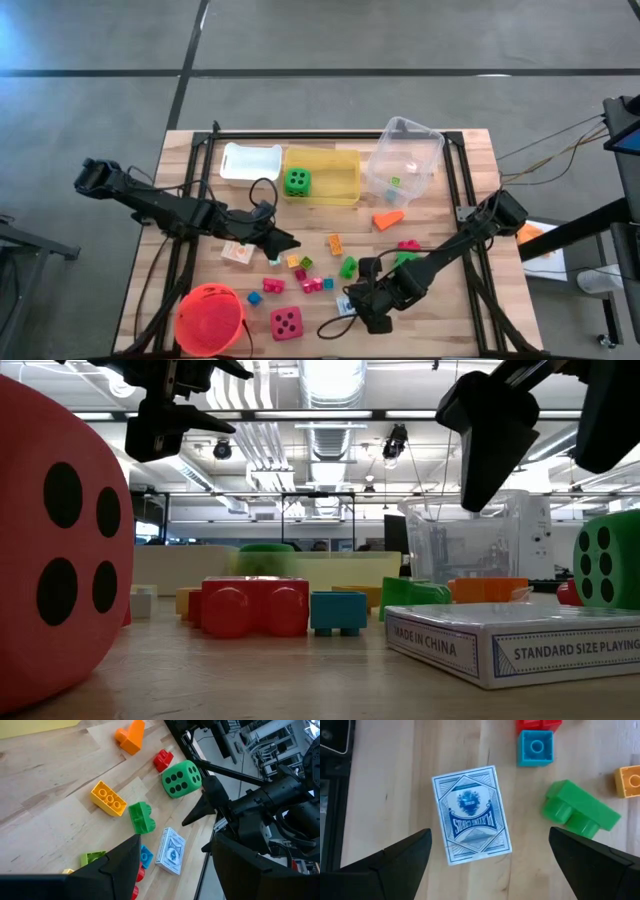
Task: Pick & Place Toys
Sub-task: Put the blue deck of cards into the white bin
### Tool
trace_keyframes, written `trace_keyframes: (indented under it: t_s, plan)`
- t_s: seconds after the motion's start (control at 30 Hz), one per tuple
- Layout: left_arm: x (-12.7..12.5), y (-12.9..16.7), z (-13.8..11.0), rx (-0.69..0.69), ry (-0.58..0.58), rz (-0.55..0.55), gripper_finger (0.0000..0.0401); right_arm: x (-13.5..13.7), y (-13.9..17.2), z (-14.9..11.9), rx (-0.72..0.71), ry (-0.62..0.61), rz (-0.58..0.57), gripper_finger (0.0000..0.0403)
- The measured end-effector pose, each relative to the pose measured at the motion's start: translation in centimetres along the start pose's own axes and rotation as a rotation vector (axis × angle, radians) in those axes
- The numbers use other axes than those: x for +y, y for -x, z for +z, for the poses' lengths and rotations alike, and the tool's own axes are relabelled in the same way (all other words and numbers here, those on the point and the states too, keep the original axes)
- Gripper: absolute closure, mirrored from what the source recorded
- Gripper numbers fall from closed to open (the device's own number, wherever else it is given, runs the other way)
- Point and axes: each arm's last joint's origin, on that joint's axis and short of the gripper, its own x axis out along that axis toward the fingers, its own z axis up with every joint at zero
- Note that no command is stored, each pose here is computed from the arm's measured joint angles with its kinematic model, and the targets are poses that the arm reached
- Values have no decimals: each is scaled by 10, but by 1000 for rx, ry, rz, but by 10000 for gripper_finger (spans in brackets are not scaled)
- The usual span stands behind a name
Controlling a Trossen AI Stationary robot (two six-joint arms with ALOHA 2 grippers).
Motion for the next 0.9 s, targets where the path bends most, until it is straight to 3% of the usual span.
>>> trace_keyframes:
  t_s: [0.4, 0.67, 0.9]
  plan:
    - [0, 0, 0, 0, 0, 0, 170, -2, -5, -1, -16, -38, -56, 5]
    - [0, 0, 0, 1, 0, 1, 170, 5, -40, -4, 56, 147, -6, 6]
    - [0, 0, 0, 0, 0, 1, 170, 6, -62, -9, 101, 195, -25, 6]
